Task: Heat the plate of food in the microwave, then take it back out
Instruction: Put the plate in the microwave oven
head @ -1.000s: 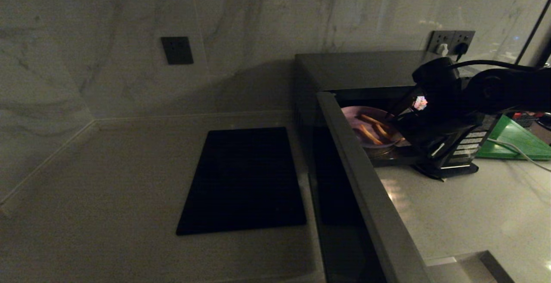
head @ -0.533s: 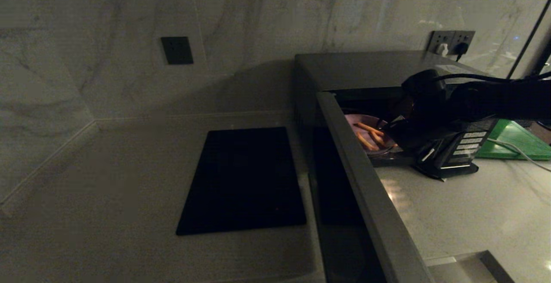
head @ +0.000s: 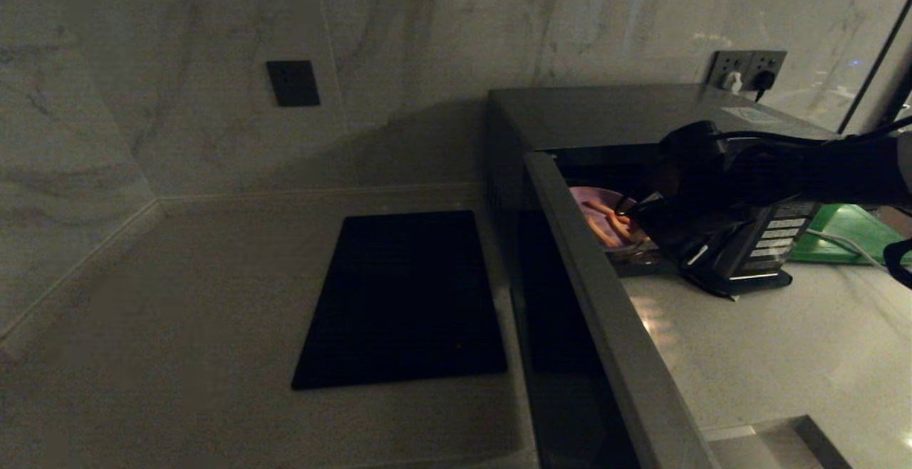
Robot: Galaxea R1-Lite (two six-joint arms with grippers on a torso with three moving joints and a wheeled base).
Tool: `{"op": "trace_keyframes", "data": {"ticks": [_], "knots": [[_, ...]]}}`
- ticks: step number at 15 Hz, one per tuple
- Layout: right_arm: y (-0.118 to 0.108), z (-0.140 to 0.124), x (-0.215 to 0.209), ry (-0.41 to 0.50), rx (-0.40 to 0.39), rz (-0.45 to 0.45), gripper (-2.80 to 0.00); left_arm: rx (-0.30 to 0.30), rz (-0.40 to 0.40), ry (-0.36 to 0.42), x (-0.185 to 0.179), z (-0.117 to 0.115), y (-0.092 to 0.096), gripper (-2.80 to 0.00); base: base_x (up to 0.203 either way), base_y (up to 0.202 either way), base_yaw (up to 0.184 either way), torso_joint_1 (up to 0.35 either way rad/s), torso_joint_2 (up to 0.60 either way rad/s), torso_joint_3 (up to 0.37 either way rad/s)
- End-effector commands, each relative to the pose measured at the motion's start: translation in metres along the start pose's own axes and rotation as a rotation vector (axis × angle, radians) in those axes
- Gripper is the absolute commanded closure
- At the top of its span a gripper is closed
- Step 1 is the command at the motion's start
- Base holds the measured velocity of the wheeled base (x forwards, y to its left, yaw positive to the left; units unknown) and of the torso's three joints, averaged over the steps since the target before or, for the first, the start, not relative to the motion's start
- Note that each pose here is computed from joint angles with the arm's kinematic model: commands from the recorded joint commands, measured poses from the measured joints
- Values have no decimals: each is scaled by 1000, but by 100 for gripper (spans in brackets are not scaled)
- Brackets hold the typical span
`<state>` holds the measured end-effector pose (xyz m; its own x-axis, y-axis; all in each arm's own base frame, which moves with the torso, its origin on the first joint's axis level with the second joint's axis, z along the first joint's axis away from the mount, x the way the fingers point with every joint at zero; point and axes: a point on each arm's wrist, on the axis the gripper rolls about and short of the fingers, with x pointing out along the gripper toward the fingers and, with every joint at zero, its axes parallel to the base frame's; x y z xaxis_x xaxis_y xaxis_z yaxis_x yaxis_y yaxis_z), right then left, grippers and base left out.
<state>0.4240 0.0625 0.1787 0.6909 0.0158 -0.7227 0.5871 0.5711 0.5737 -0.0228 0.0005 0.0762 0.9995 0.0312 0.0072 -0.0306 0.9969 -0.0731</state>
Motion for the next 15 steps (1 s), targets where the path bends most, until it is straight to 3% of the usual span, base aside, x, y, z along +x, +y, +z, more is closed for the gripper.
{"op": "trace_keyframes", "data": {"ticks": [1, 15], "knots": [[-2, -2, 8, 9, 5, -17, 0, -1, 1, 1, 0, 0, 0, 0, 0, 0, 0, 0, 0, 0], [-9, 8, 37, 21, 23, -34, 0, -1, 1, 1, 0, 0, 0, 0, 0, 0, 0, 0, 0, 0]]}}
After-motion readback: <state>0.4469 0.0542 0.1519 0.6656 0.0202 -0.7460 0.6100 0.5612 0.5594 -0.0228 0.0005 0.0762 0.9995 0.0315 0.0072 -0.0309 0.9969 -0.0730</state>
